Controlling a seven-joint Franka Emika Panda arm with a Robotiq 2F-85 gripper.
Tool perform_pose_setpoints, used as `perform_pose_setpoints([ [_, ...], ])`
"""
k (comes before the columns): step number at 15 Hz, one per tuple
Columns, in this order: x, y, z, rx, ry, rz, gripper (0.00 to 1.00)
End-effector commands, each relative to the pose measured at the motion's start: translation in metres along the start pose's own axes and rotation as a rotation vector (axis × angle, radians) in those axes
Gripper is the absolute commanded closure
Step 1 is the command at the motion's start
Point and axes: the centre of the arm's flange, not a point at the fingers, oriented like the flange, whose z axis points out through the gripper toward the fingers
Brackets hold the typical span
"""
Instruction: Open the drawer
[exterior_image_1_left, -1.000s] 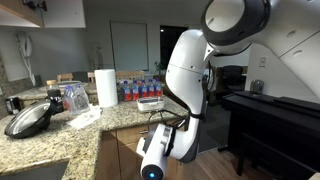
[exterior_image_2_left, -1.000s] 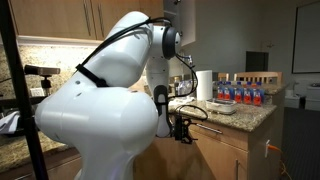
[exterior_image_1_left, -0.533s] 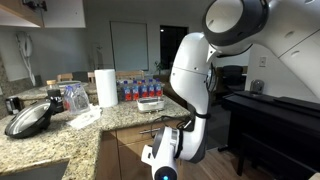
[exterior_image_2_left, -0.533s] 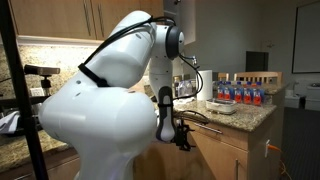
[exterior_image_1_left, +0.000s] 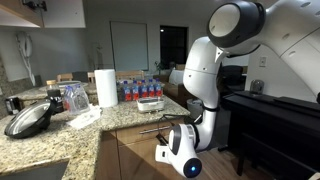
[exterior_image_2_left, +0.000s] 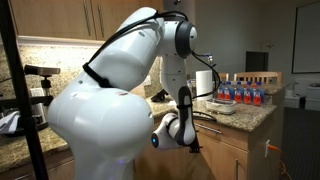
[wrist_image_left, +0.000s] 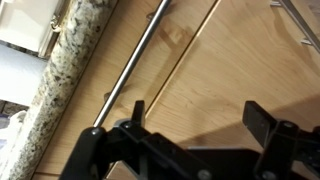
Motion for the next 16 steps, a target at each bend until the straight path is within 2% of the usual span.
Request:
perform_pose_setpoints([
  [1,-0.006,-0.008,0.001,-0.067,0.017,0.027,0.0],
  [2,-0.003,-0.008,0.002,-0.075,0.021,0.035,0.0],
  [6,0.011,0.007,0.003,-0.194,0.018,0.087,0.0],
  [9,0.01,0.022,0.006,-0.274,-0.014,0.151,0.0],
  [16,-0.017,0.026,0.03,-0.286,-0.046,0.231,0.0],
])
